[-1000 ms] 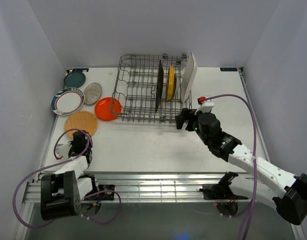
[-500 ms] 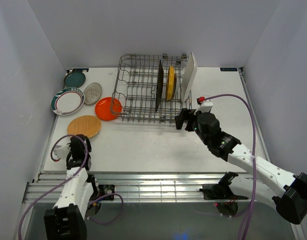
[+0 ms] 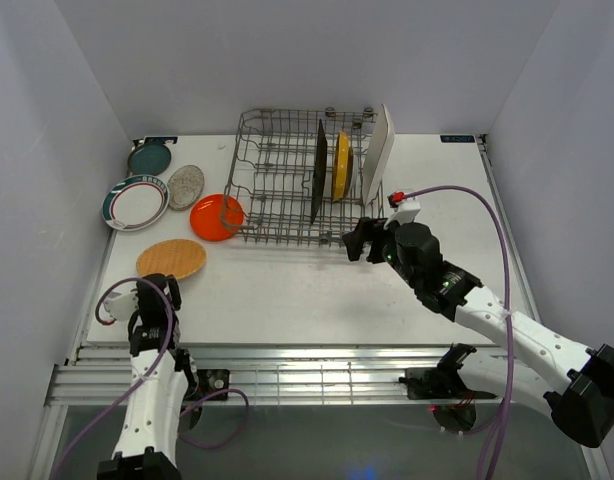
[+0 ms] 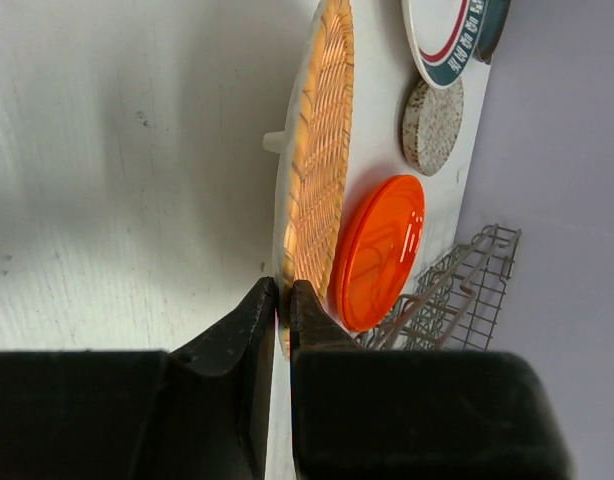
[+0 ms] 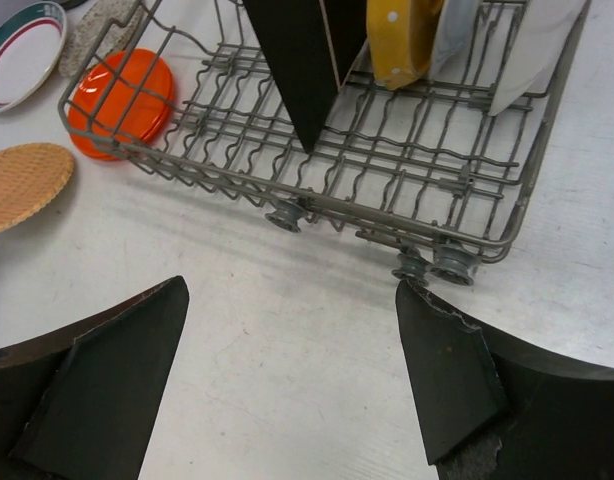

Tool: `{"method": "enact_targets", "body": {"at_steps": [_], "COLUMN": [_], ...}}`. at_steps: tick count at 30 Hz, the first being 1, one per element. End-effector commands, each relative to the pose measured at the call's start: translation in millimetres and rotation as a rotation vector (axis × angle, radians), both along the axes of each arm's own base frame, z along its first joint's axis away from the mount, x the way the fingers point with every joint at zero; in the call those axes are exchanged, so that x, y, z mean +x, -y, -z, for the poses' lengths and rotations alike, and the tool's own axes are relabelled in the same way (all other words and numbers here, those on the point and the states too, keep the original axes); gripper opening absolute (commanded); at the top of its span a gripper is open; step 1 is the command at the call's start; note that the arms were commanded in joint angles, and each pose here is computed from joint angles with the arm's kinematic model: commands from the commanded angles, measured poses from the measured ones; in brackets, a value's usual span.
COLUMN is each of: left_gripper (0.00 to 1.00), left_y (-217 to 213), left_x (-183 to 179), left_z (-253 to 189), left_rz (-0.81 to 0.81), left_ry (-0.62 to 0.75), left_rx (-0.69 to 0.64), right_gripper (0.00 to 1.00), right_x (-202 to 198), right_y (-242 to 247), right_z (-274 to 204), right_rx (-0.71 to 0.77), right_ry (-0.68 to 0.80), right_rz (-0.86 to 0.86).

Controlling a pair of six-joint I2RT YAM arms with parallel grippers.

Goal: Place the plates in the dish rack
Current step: Pick up the plate from the dish rack, then insert the plate into the dish rack.

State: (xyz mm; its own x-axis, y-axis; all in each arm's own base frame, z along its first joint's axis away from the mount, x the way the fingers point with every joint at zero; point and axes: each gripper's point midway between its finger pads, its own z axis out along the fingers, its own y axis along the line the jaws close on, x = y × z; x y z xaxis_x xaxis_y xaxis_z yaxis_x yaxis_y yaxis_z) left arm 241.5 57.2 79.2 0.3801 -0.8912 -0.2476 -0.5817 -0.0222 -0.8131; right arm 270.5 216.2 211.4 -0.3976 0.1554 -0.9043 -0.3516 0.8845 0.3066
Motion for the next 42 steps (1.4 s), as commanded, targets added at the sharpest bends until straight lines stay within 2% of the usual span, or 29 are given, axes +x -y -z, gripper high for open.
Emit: {"method": "enact_targets", "body": {"at_steps": [1, 5, 10, 13, 20, 27, 36, 42], "left_gripper": [0.00, 0.00, 0.00, 0.00, 0.00, 0.00, 0.00, 0.00], "left_y": [3.2, 7.3, 6.1, 3.3, 4.6, 37.2, 81.9, 103.4], "left_x": [7.4, 9.0, 2.2, -2.5, -11.2, -3.2, -3.4, -1.3], "left_z": [-37.3, -56.4, -73.8, -90.3, -129.4, -150.6, -172.3, -165.9], "left_rz": [0.031, 0.065, 0.059, 0.050, 0.068, 0.247, 0.474, 0.592], "left_ry": [0.089, 0.120, 0.114, 0.145, 0.243, 0.362, 0.558, 0.604], "left_rx": [0.016, 0.032, 0.046, 0.073, 0.133, 0.108, 0.048, -0.006], "right_gripper": [0.90, 0.90, 0.90, 0.90, 0.90, 0.90, 0.91, 0.92], "right_x": [-1.3, -16.3, -22.3, -26.2, -49.4, -62.2, -71.0, -74.4], "right_y": [-21.3, -40.3, -48.3, -52.9, -78.4, -94.3, -94.8, -94.3], "right_z": [-34.9, -46.0, -47.7, -49.0, -51.2, -48.3, -57.0, -62.2], "right_rx": [0.080, 0.128, 0.139, 0.149, 0.195, 0.239, 0.284, 0.317], "right_ry": [0.069, 0.109, 0.111, 0.118, 0.102, 0.060, 0.071, 0.074], "right_rz": [-0.095, -0.239, -0.297, -0.332, -0.529, -0.646, -0.681, -0.684]}}
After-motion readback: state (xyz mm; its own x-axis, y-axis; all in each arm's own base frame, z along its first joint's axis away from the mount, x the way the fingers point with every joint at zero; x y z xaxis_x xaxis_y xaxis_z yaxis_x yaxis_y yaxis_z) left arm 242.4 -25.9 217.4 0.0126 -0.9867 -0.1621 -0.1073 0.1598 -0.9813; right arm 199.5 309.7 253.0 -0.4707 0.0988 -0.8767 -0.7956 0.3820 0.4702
